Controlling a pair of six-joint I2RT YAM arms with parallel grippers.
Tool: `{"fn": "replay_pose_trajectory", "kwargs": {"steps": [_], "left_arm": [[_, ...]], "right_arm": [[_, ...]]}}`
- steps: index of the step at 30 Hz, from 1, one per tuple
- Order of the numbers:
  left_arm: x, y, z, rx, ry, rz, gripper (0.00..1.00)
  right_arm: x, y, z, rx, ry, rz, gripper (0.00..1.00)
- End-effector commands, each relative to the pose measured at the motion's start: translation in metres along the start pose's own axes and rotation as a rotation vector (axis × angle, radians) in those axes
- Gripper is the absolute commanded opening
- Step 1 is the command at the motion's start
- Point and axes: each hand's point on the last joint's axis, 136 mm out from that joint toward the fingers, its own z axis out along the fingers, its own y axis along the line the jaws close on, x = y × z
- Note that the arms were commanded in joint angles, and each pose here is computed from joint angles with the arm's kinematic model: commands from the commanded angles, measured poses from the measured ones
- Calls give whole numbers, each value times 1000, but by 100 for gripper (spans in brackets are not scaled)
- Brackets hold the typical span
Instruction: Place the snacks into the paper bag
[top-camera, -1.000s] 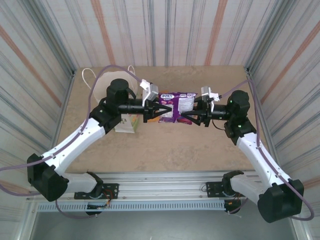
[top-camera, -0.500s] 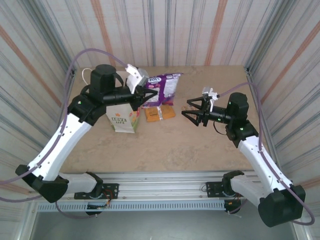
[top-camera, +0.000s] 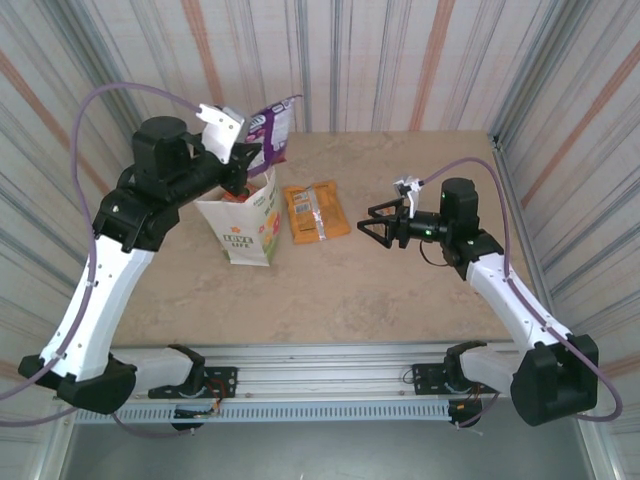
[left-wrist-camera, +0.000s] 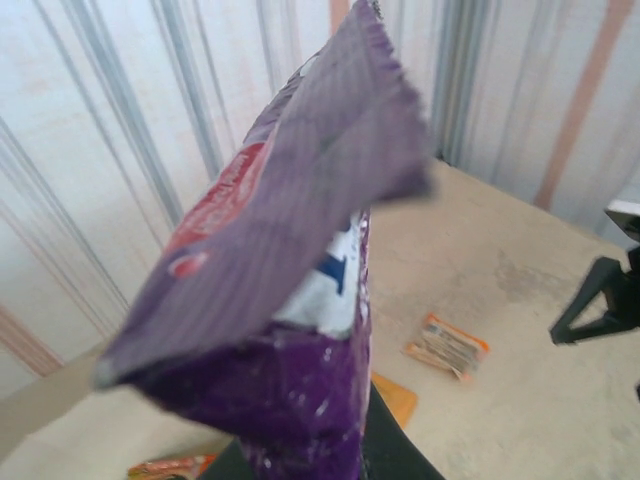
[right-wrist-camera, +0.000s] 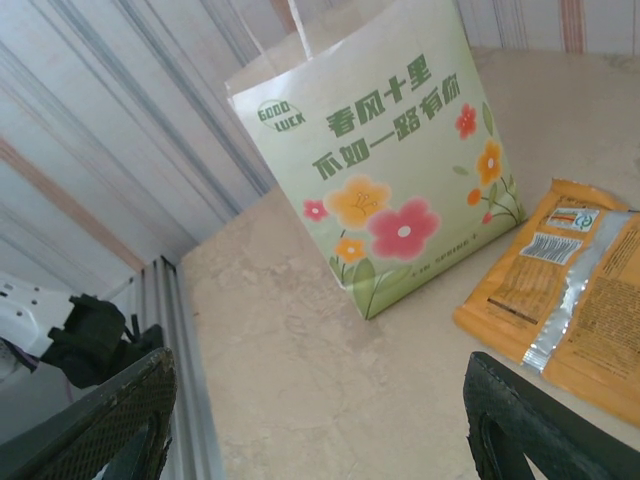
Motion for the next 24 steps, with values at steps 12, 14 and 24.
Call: {"fn": "replay_pose_trajectory", "kwargs": {"steps": [12, 14, 24], "left_arm": [[-11, 78, -53, -354, -12, -22, 0], [8, 82, -48, -355, 74, -34, 0], [82, 100, -6, -352, 360, -41, 0]], "right_arm": [[-6, 2, 5, -30, 6, 44, 77], [-5, 1, 5, -31, 12, 52, 76], [2, -2, 6, -12, 44, 100, 76]]}}
